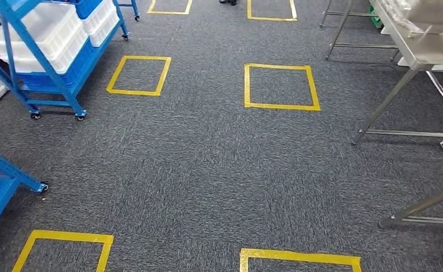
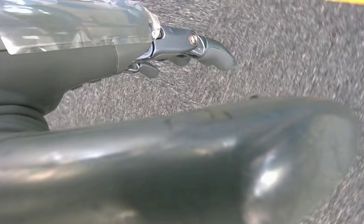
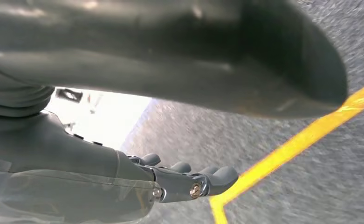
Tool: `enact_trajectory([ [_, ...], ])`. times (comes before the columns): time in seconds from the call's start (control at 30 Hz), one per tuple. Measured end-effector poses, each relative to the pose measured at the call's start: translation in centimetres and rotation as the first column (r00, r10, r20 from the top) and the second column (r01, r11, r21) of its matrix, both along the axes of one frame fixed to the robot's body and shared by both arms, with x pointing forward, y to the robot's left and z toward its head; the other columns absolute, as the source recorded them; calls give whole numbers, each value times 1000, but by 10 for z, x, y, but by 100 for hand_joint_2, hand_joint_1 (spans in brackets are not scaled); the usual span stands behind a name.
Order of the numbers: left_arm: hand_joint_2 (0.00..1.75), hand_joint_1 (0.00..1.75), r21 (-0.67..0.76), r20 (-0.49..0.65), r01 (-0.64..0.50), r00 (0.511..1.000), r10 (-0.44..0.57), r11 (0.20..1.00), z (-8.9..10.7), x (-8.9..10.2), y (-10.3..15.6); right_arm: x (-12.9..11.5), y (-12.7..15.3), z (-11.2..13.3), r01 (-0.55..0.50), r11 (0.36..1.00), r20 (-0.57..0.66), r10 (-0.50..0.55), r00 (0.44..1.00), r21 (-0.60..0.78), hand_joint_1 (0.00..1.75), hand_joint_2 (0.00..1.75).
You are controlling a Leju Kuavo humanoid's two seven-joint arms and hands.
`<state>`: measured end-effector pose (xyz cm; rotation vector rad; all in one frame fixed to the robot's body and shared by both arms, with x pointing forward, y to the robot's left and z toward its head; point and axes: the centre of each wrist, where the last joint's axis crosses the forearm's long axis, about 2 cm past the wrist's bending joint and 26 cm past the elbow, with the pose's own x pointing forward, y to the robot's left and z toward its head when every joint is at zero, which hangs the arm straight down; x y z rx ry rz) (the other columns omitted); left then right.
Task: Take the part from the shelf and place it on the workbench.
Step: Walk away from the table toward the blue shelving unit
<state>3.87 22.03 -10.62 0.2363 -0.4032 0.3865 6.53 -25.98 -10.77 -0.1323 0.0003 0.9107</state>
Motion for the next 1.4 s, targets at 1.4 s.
enact_trajectory([
  [1.4, 0, 0, -47, 8, -18, 1000, 19, 999, -3, -3, 17, 1, 14, 1, 278, 952, 62, -287, 956, 128, 0, 0],
])
